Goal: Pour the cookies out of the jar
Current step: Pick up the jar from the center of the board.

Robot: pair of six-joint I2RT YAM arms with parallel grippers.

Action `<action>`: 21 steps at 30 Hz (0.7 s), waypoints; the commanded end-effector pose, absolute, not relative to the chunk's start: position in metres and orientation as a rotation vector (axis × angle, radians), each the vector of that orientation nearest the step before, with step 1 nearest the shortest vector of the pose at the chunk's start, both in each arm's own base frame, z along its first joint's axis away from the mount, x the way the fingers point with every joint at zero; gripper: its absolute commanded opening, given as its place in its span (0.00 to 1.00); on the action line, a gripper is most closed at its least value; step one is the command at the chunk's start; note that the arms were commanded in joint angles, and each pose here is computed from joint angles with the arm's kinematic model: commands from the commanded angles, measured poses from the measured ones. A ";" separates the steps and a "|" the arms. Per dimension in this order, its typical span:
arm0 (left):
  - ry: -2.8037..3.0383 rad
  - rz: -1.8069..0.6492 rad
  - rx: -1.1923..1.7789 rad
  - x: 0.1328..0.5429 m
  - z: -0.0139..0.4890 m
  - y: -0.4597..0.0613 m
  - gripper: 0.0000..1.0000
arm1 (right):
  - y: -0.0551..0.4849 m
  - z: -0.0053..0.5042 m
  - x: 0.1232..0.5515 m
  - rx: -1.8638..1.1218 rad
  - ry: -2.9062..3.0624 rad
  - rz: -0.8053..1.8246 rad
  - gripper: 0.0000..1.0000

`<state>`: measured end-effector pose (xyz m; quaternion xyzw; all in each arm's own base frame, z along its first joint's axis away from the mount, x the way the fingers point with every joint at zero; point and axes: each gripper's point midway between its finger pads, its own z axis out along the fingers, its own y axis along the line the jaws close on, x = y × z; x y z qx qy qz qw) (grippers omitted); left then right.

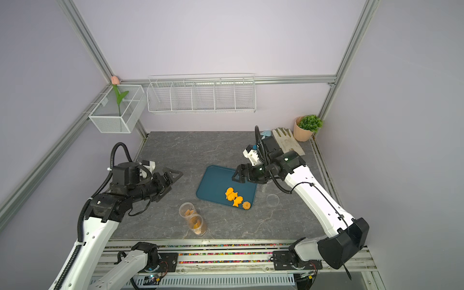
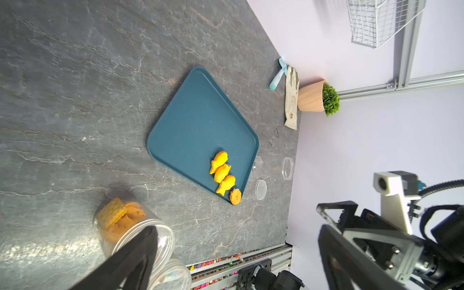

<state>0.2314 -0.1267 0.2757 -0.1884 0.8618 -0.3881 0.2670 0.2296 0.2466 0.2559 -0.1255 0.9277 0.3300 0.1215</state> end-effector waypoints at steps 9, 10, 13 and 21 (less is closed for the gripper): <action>2.336 -0.888 -0.528 0.188 0.281 -0.098 1.00 | 0.273 0.239 0.198 -0.420 2.736 0.883 0.88; 2.329 -0.891 -0.521 0.185 0.281 -0.098 1.00 | 0.277 0.237 0.196 -0.447 2.729 0.892 0.88; 2.334 -0.880 -0.548 0.174 0.274 -0.093 1.00 | 0.285 0.225 0.186 -0.508 2.757 0.894 0.88; 2.310 -0.839 -0.556 0.167 0.270 -0.085 1.00 | 0.324 0.206 0.165 -0.685 2.781 0.862 0.88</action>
